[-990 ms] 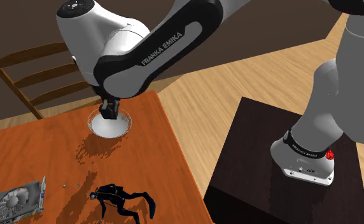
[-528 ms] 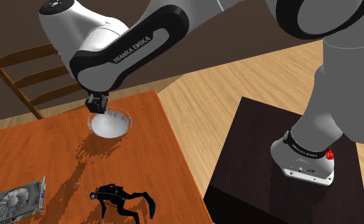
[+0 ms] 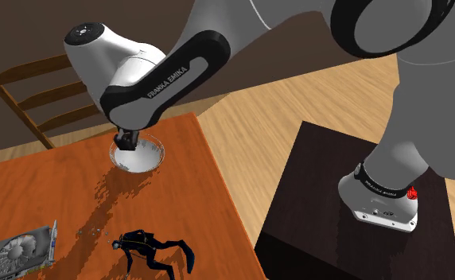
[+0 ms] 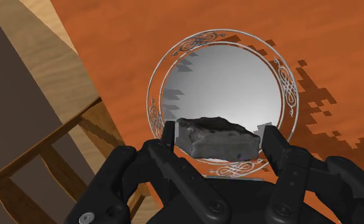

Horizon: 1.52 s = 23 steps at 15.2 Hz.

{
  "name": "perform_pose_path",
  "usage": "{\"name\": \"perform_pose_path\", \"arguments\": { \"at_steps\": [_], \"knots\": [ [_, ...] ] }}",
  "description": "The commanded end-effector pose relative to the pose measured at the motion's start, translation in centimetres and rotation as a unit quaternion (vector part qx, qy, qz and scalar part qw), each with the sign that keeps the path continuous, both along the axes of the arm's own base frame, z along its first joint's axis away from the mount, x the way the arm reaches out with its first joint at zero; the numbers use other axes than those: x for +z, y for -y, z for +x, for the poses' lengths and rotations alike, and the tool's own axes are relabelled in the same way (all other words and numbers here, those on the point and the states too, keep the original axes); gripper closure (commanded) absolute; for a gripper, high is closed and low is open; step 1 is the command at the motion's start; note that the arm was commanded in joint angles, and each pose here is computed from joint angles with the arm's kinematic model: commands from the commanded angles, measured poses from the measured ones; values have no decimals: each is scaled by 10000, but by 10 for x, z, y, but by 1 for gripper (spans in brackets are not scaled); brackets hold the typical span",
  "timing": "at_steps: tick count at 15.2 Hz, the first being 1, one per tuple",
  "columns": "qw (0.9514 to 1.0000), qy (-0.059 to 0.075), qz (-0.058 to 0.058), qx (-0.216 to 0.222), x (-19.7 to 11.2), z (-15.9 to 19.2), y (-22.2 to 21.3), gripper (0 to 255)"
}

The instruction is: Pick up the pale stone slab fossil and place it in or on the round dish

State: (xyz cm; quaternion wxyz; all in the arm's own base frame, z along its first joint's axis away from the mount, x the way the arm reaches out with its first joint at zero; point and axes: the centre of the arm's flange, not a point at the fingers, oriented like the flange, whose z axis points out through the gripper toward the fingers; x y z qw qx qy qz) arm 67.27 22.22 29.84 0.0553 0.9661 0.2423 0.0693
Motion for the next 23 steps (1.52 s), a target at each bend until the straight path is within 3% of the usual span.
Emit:
{"name": "perform_pose_path", "arguments": {
  "at_steps": [1, 4, 12, 13, 18, 22, 23],
  "knots": [
    [10000, 3, 2, 1, -10, 0, -1, 255],
    [10000, 3, 2, 1, -27, 0, -1, 255],
    [10000, 3, 2, 1, -27, 0, -1, 255],
    [10000, 3, 2, 1, -27, 0, -1, 0],
    [10000, 3, 2, 1, -27, 0, -1, 0],
    [10000, 3, 2, 1, 22, -8, -4, 0],
    [10000, 3, 2, 1, 22, -8, -4, 0]
  ]
}}
